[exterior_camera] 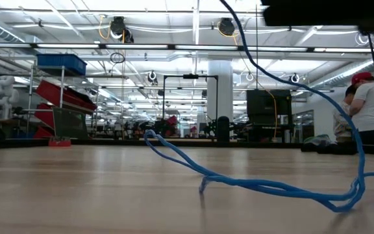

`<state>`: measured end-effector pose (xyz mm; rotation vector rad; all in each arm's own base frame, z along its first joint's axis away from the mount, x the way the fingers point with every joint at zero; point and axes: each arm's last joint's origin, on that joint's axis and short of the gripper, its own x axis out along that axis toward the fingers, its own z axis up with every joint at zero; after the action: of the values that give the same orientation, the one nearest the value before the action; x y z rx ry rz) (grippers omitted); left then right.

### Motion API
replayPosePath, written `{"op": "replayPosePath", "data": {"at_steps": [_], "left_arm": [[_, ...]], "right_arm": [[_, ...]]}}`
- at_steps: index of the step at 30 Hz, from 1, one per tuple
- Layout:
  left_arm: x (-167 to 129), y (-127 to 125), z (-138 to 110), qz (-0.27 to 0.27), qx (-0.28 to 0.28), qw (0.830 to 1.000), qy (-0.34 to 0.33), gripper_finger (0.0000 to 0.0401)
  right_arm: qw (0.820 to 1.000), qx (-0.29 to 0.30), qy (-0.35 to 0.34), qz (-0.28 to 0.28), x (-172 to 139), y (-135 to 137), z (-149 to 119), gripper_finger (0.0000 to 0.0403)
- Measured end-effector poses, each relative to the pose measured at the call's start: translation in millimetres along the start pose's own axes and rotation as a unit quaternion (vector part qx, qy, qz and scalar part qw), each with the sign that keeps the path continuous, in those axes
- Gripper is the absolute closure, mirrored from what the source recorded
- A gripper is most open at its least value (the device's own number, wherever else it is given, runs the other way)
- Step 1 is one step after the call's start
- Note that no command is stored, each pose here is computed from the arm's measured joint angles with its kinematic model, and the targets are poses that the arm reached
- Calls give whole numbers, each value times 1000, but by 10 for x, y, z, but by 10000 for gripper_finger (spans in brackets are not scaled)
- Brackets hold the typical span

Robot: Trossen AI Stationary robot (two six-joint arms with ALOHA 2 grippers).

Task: Coil cords
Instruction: Coil the blue wire onto a spool

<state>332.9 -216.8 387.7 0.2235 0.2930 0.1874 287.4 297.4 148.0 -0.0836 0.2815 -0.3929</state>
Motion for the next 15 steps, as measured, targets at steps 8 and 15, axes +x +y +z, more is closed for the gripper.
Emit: {"op": "replayPosePath", "data": {"at_steps": [8, 15], "left_arm": [[1, 1, -1, 0, 0, 1000, 0, 395], [1, 1, -3, 0, 0, 1000, 1, 395]], "right_arm": [[1000, -18, -3, -19, 252, -82, 99, 228], [1000, -13, -2, -11, 301, -89, 129, 282]]}}
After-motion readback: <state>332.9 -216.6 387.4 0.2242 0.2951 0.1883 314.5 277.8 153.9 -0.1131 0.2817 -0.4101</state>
